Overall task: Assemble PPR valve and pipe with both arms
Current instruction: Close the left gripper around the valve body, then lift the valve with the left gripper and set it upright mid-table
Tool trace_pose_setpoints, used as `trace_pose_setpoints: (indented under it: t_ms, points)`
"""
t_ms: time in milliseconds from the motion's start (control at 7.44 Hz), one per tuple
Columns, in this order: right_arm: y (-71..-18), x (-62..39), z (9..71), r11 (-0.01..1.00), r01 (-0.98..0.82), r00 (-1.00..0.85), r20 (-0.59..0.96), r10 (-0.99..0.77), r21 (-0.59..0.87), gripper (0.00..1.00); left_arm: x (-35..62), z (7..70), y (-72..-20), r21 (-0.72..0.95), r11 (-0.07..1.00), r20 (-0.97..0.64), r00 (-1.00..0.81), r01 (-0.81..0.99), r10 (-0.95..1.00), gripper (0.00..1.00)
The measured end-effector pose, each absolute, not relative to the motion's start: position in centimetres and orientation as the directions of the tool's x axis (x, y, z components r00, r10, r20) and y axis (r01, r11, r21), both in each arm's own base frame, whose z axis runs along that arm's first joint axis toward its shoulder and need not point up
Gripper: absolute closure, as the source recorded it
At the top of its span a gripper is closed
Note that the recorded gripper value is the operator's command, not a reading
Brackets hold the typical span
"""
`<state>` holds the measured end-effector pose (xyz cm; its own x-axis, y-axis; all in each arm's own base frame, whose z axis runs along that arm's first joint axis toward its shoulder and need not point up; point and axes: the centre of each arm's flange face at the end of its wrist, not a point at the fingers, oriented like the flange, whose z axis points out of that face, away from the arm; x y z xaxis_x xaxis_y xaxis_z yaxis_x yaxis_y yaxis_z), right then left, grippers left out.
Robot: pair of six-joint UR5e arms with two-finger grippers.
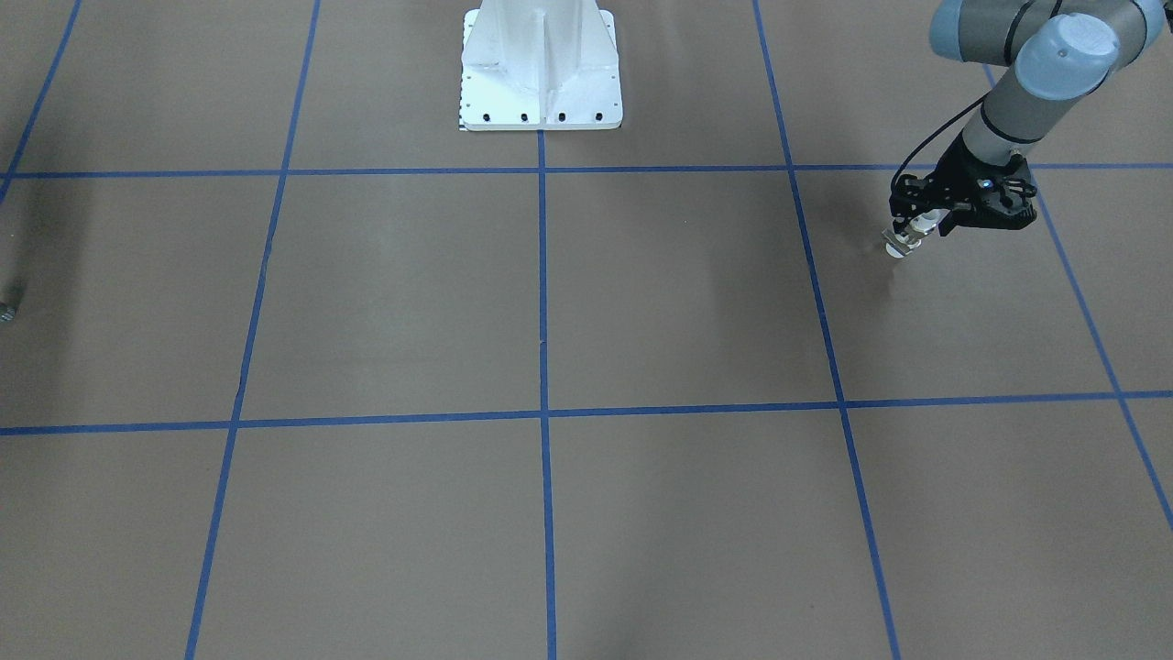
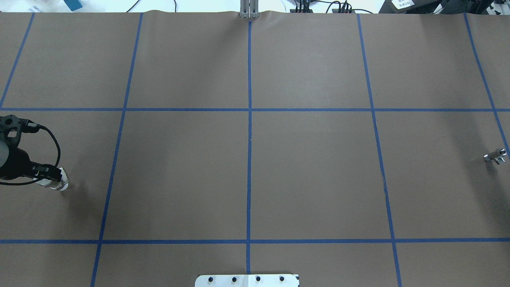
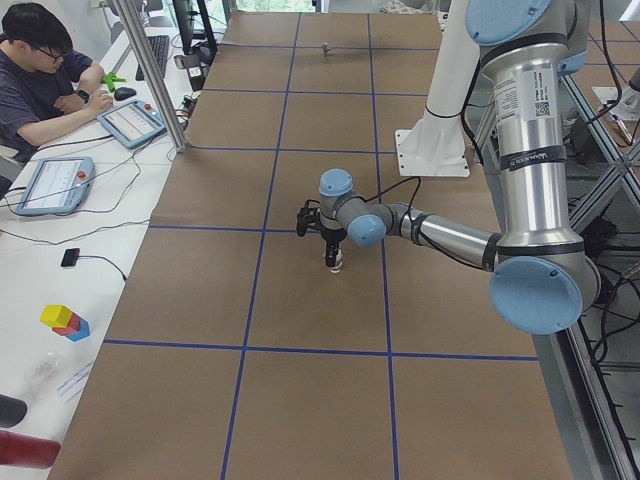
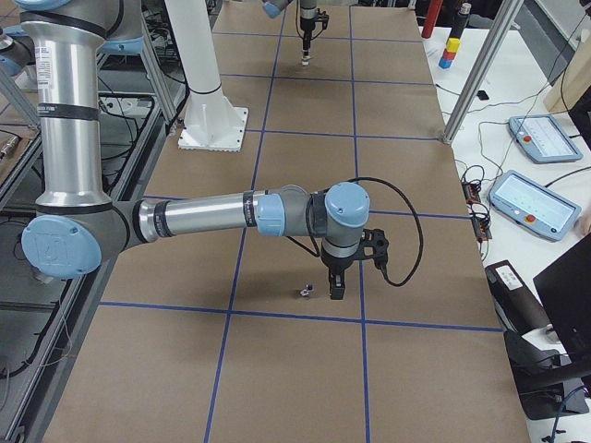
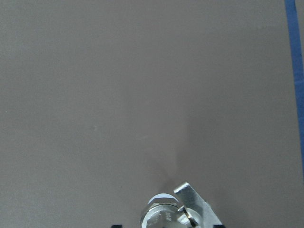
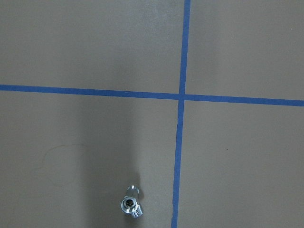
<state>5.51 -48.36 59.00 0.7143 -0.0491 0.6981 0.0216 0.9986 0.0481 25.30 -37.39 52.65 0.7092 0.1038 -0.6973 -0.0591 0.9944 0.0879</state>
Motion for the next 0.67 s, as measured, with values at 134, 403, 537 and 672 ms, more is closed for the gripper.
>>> trace_pose_setpoints:
  t_ms: [134,403,537,672]
  points:
    - [-48.4,5.5,59.0,0.999,0.021,0.715,0.698,-0.048,0.048,0.0,25.2,52.6,-37.3,0.086,0.995,-0.696,0.71,-0.059,0.102,1.0]
    - [-48.3,5.5,59.1,0.999,0.021,0.716,0.697,-0.047,0.046,0.0,25.0,51.2,-37.0,0.068,0.996,-0.698,0.71,-0.065,0.094,1.0]
    - [-48.3,5.5,59.1,0.999,0.021,0.715,0.698,-0.047,0.046,0.0,25.0,48.0,-36.9,0.031,0.997,-0.698,0.712,-0.077,0.076,1.0]
    - [-48.3,5.5,59.0,0.999,0.02,0.714,0.699,-0.048,0.047,0.0,25.9,42.9,-37.7,-0.009,0.996,-0.691,0.721,-0.084,0.054,1.0]
